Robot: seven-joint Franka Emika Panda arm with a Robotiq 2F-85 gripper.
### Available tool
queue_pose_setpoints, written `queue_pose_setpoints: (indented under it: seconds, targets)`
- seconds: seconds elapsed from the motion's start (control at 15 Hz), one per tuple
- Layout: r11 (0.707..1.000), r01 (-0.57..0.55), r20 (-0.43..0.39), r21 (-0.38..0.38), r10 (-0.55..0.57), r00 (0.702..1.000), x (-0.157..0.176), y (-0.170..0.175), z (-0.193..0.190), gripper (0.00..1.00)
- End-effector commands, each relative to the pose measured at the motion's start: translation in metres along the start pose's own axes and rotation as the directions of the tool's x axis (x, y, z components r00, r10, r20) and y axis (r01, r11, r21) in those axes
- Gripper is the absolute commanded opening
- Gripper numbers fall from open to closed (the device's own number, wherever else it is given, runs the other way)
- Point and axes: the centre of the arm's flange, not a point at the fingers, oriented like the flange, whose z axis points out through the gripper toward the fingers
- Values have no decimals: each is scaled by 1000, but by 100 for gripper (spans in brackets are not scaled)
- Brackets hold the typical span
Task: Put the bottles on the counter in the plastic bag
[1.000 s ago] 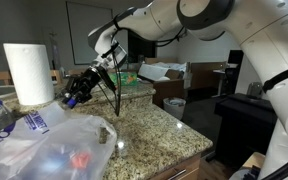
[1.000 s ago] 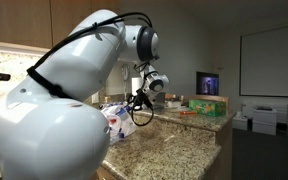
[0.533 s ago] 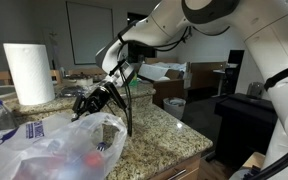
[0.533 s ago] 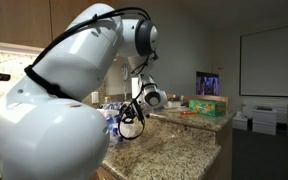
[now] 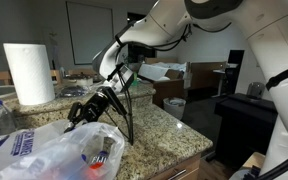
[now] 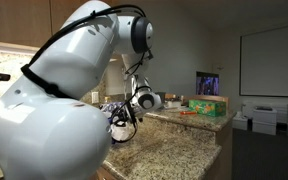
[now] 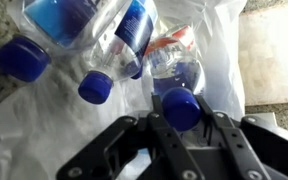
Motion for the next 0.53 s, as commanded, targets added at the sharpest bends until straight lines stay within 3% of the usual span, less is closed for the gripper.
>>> queue_pose_setpoints:
  seconds: [0.0,0.2,0.47]
  targets:
    - [999,-4,-28,-45,3,1000,-16,-14,10,60]
    - [995,5,-102,-97,-15,995,-23,-22,-6,72]
    - [991,-8,-179,-132,-16,984,-39,-22,-32,98]
